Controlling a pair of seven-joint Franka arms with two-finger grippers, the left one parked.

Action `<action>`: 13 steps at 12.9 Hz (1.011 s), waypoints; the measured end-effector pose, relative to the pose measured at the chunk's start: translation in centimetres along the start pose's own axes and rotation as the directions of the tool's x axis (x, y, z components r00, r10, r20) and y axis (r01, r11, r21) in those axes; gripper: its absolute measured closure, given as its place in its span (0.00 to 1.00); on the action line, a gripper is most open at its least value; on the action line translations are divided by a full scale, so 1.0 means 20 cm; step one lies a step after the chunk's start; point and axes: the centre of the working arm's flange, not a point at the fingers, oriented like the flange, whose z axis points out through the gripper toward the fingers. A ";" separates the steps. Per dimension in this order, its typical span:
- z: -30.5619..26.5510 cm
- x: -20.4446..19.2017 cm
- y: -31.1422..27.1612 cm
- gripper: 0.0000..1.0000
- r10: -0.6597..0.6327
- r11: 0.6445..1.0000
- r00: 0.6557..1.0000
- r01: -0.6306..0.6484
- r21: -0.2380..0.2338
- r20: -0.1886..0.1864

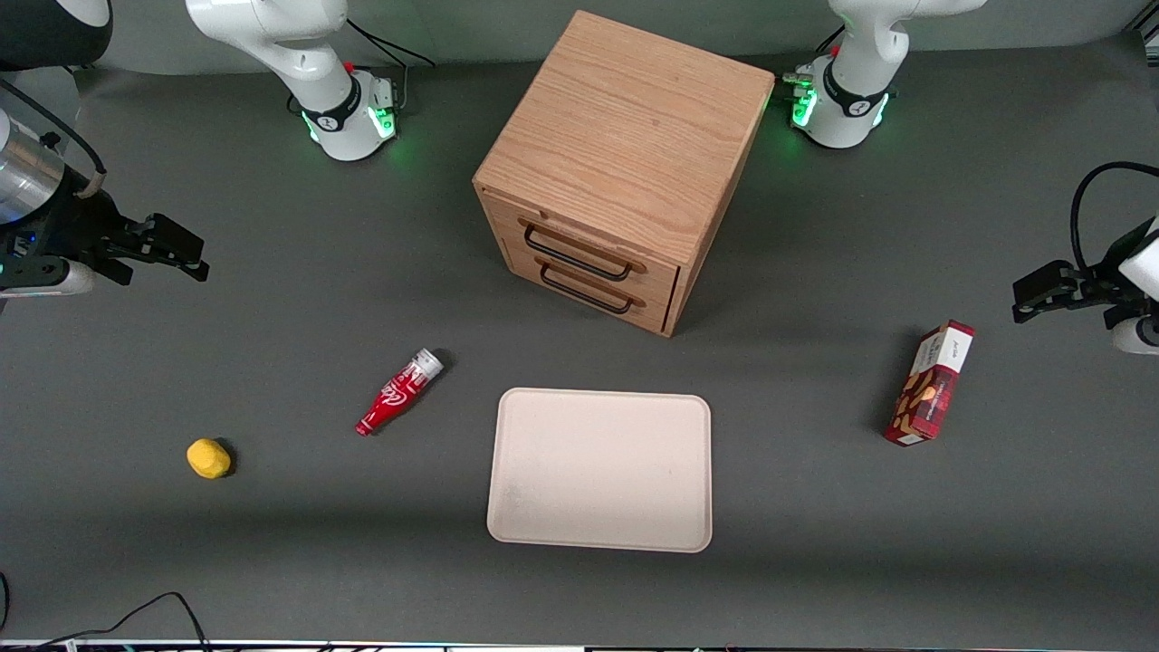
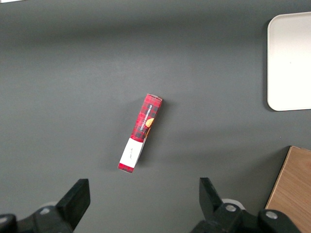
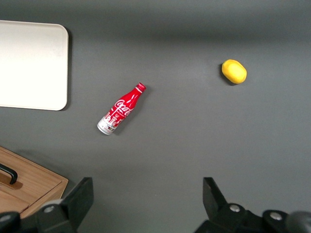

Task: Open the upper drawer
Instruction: 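Move the right gripper toward the upper drawer's black handle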

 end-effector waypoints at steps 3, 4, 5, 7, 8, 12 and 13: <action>0.01 0.00 0.01 0.00 0.003 1.000 1.000 -0.003 0.000 0.003; 0.02 0.01 -0.01 0.00 -0.002 1.000 1.000 0.002 0.000 0.006; 0.03 0.01 -0.07 0.00 -0.027 1.000 1.000 0.026 0.002 0.011; 0.09 -0.01 -0.34 0.00 -0.124 0.992 0.992 0.124 0.007 0.034; 0.13 -0.03 -0.48 0.00 -0.173 0.985 0.984 0.173 0.016 0.048; 0.32 -0.11 -0.94 0.00 -0.319 0.944 0.940 0.304 0.129 0.118; 0.37 -0.13 -1.04 0.00 -0.357 0.929 0.926 0.338 0.151 0.125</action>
